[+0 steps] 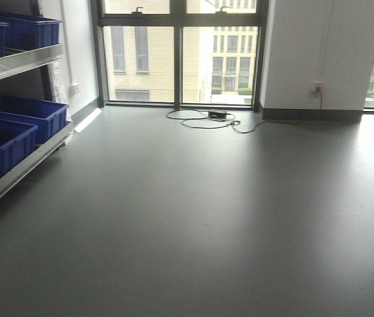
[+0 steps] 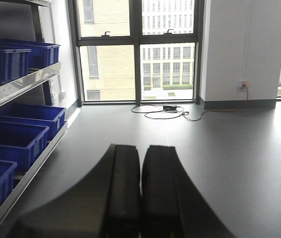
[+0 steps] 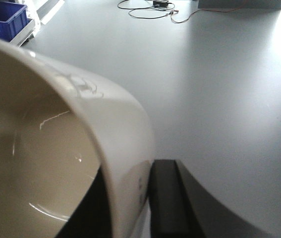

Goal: Move white bin to right shelf second layer
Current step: 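Drive across the room toward the windows with the bin, then turn and approach the blue-crate roller shelf with the bin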

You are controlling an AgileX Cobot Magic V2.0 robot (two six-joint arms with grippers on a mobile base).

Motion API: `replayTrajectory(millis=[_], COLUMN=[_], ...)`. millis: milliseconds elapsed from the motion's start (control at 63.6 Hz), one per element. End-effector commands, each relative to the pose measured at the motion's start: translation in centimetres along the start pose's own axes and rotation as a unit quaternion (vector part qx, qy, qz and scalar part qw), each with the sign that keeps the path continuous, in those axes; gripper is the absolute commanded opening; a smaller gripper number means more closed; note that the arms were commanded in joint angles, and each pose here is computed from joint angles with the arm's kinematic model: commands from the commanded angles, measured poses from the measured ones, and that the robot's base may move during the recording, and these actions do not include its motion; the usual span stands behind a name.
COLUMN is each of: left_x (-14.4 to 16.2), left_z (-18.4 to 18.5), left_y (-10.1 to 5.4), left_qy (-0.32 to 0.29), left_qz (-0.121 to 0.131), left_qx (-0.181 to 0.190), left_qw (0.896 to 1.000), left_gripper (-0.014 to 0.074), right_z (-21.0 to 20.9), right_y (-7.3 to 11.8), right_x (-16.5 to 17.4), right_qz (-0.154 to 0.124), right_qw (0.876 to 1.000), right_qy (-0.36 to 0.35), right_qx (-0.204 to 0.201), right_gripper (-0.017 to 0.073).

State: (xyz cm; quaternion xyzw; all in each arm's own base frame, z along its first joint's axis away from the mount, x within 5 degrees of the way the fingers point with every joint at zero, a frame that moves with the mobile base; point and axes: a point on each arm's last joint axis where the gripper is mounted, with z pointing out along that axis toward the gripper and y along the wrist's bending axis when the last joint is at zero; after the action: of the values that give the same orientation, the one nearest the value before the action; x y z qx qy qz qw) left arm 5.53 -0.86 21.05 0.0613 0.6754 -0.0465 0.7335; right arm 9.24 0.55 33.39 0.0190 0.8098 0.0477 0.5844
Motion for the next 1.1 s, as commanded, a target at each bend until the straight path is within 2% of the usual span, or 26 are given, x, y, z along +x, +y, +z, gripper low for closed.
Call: replayTrajectory(millis=[0,1085], left_x=[0.26,0.26], left_z=[-0.05,-0.05], left_y=[0.04,0.04], left_qy=[-0.033,-0.033], left_qz=[-0.006,-0.006], left_qx=[-0.003,-0.003], left_qw=[0.999,0.999], left_gripper=[0.0085,0.0085], right_z=[-0.46,-0.46], right_y=[0.16,0.16], right_x=[-1.82,-1.82], right_qz=[-0.003,-0.003], right_qw=[0.998,0.998], right_qy=[-0.067,-0.067], right_qx=[-0.006,-0.006], right_gripper=[0.0057,0.0057])
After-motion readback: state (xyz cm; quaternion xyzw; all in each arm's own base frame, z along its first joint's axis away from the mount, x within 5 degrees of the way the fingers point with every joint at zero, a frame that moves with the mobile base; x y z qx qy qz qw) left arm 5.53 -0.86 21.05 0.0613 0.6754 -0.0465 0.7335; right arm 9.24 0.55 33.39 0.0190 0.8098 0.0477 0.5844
